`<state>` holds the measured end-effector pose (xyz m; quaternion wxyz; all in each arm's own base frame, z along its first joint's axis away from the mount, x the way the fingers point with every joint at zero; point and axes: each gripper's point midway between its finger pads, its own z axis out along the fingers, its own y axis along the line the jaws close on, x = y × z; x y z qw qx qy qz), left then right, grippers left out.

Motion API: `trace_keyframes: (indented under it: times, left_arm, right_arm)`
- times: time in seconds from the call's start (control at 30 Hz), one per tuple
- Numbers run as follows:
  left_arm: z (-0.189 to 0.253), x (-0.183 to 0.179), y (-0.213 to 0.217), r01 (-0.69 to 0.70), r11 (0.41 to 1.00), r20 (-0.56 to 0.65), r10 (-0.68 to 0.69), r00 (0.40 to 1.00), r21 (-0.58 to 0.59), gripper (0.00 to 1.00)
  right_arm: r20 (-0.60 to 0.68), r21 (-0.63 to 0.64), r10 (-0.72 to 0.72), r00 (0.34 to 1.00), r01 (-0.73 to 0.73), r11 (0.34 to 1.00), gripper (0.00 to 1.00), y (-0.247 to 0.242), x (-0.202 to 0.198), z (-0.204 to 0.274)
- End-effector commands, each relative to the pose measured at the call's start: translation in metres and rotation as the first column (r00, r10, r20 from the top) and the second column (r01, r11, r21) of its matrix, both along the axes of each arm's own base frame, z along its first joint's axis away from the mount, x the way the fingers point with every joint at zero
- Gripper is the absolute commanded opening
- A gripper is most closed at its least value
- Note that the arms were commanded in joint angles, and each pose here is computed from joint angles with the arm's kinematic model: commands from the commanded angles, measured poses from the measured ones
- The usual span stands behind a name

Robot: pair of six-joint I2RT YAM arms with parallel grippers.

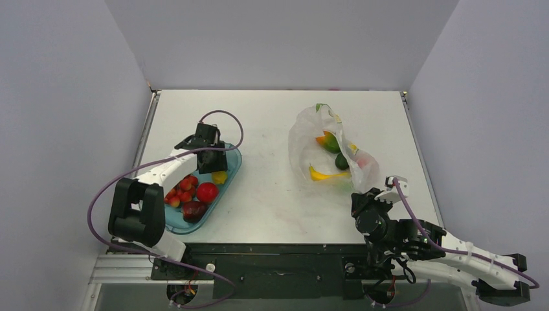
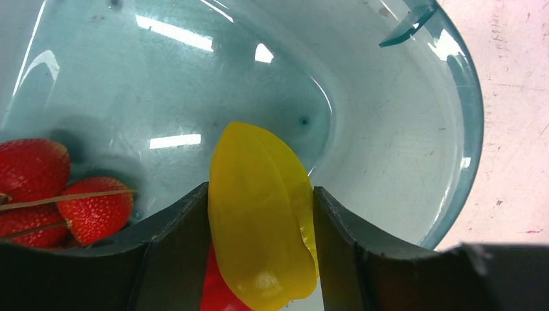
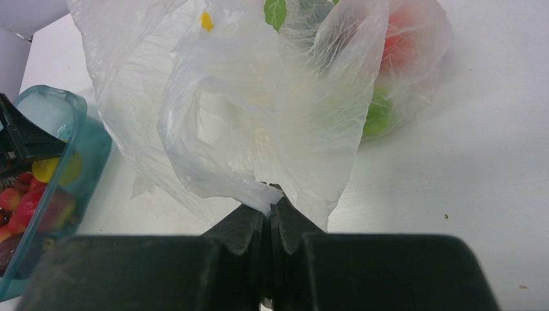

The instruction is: Take the fake fruits out of the plastic bag

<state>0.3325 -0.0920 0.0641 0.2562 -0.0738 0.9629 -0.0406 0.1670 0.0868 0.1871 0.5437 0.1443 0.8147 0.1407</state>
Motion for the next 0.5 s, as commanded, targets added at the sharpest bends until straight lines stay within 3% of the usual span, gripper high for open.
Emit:
trace_keyframes:
  times: [0.0,0.2,0.47]
  left_arm:
    - [0.000,0.015,-0.009,0.007,0.999,0.042,-0.005,0.999,-0.047,0.23]
    - [-0.009,0.011,-0.013,0.020,0.998,0.014,-0.019,1.000,-0.060,0.50]
    - [-0.007,0.003,-0.017,0.029,0.997,0.003,-0.029,1.000,-0.073,0.77]
  right_arm:
    - [0.022,-0.005,-0.020,1.000,0.020,1.000,0.00,-0.003,0.003,0.012]
    - [0.019,0.029,-0.022,1.000,0.021,0.999,0.00,-0.002,0.002,0.013]
    - [0.021,0.026,-0.014,1.000,0.013,1.000,0.00,-0.003,0.002,0.013]
